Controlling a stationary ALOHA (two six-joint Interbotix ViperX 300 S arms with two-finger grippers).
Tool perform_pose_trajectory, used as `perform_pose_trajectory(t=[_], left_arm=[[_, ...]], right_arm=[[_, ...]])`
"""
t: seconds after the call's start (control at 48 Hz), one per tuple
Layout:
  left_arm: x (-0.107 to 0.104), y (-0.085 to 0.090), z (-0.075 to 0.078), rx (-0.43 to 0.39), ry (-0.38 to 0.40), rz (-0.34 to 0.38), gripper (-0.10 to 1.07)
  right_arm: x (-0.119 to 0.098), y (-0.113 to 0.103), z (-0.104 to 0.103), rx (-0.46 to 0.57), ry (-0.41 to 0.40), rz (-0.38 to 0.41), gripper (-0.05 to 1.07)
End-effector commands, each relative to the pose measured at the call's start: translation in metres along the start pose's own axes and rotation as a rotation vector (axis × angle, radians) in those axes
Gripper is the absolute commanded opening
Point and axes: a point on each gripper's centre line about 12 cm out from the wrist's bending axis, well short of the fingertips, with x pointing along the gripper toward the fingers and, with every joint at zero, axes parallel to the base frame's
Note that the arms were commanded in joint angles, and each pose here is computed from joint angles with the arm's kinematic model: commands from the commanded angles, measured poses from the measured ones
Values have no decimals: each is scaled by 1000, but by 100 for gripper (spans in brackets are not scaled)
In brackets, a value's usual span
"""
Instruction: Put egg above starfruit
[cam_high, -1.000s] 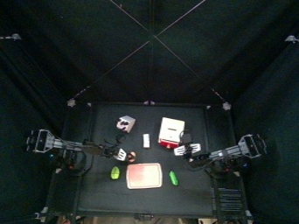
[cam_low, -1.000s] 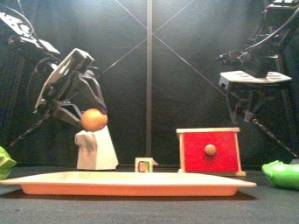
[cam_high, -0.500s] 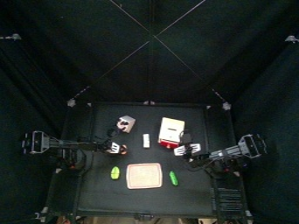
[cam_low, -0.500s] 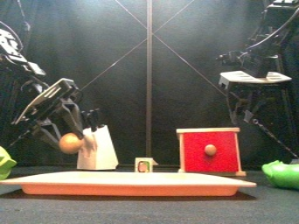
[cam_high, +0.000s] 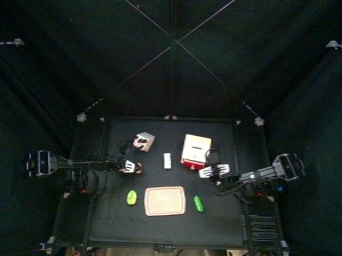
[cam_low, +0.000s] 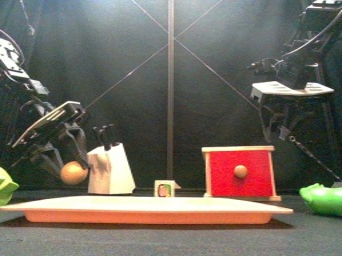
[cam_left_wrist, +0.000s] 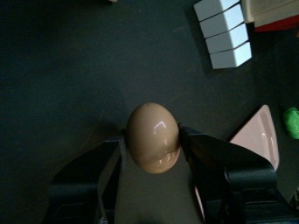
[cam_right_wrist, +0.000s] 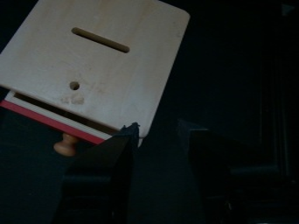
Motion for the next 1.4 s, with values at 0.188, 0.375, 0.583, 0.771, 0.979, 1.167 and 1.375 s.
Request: perform_pose_trajectory(t=[0.188, 0.375, 0.583, 0.771, 0.979, 1.167, 1.375], left_arm=[[8, 0, 1, -5, 13, 18, 90], [8, 1, 0, -8, 13, 21, 97], [6, 0, 1, -9, 9, 18, 99], [3, -3, 3, -7, -1, 2, 99], [-1, -6, 5, -5, -13, -14, 99], [-2, -6, 4, -1, -12, -15, 99], [-2, -4, 3, 0, -10, -5, 99]], right_arm=[[-4, -1, 6, 22, -3, 20, 79], [-4, -1, 5, 20, -3, 19, 79], [-4, -1, 5, 22, 1, 17, 79], [-4, -1, 5, 22, 1, 17, 79], [-4, -1, 5, 22, 1, 17, 79], [-4, -1, 5, 22, 2, 17, 79], [-4, -1, 5, 22, 1, 17, 79]])
